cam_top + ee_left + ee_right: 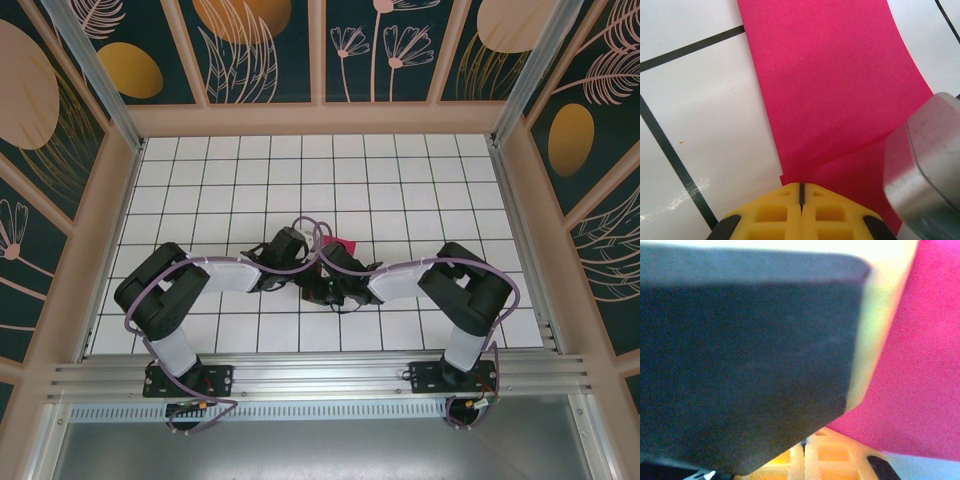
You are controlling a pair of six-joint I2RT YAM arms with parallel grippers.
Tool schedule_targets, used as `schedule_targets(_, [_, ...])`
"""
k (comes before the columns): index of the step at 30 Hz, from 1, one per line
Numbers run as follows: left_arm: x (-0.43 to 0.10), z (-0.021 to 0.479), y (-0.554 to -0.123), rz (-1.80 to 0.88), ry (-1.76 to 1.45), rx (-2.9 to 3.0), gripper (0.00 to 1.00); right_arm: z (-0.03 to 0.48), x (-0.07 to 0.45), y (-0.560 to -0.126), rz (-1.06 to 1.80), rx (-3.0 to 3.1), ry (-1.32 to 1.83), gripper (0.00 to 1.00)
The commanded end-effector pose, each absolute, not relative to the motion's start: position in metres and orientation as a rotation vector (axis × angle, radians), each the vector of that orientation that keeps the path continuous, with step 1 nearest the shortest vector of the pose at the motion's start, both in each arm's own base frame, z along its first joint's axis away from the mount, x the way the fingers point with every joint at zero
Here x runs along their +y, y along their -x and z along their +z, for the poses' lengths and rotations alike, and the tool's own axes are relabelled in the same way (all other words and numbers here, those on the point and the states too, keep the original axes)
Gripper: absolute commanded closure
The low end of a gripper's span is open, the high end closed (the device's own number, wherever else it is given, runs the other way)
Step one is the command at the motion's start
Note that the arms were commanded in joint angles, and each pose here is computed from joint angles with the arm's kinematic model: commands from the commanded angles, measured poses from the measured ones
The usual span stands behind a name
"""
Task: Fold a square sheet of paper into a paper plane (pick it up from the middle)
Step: Third fold the triangle at the center of the table.
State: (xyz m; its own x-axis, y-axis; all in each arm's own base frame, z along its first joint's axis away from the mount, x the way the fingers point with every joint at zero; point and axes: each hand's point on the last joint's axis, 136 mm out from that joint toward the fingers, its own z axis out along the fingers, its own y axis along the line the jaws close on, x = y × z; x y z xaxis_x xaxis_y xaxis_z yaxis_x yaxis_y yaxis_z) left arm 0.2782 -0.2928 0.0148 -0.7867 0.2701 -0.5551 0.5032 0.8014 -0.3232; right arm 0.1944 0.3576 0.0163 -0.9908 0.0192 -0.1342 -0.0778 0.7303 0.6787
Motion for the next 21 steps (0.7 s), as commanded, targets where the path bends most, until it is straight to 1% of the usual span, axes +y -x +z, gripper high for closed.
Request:
schedule_targets(1, [-0.282, -0.008, -0.261, -0.578, -0.602, 2.592, 1.0, -0.004, 0.339, -0.191, 0.932, 2.868, 0.015, 0.95])
schedule_targets(7, [-0.282, -0.008, -0.261, -0.576, -0.599, 2.593, 1.0, 0.056, 0.348, -0.212, 1.179, 2.644, 0.021, 0.93])
schedule_targets(10, [-0.282, -0.007, -0.261, -0.577, -0.601, 2.592, 1.0, 0.072, 0.342, -0.219, 1.278, 2.561, -0.017, 0.92])
schedule_targets(14, [-0.283, -0.008, -0.261, -0.583, -0.606, 2.594, 1.0, 0.065, 0.334, -0.226, 1.299, 2.555, -0.063, 0.92])
schedule_targets(17, [-0.284, -0.008, -0.261, -0.587, -0.609, 2.593, 1.0, 0.055, 0.337, -0.228, 1.309, 2.574, -0.059, 0.92])
schedule_targets(19, [-0.283, -0.009, -0.26, -0.583, -0.61, 2.595, 1.0, 0.043, 0.337, -0.227, 1.291, 2.604, -0.076, 0.92])
schedule_targets(21, [-0.282, -0.009, -0.26, -0.579, -0.61, 2.596, 1.0, 0.02, 0.329, -0.225, 1.207, 2.683, -0.115, 0.93])
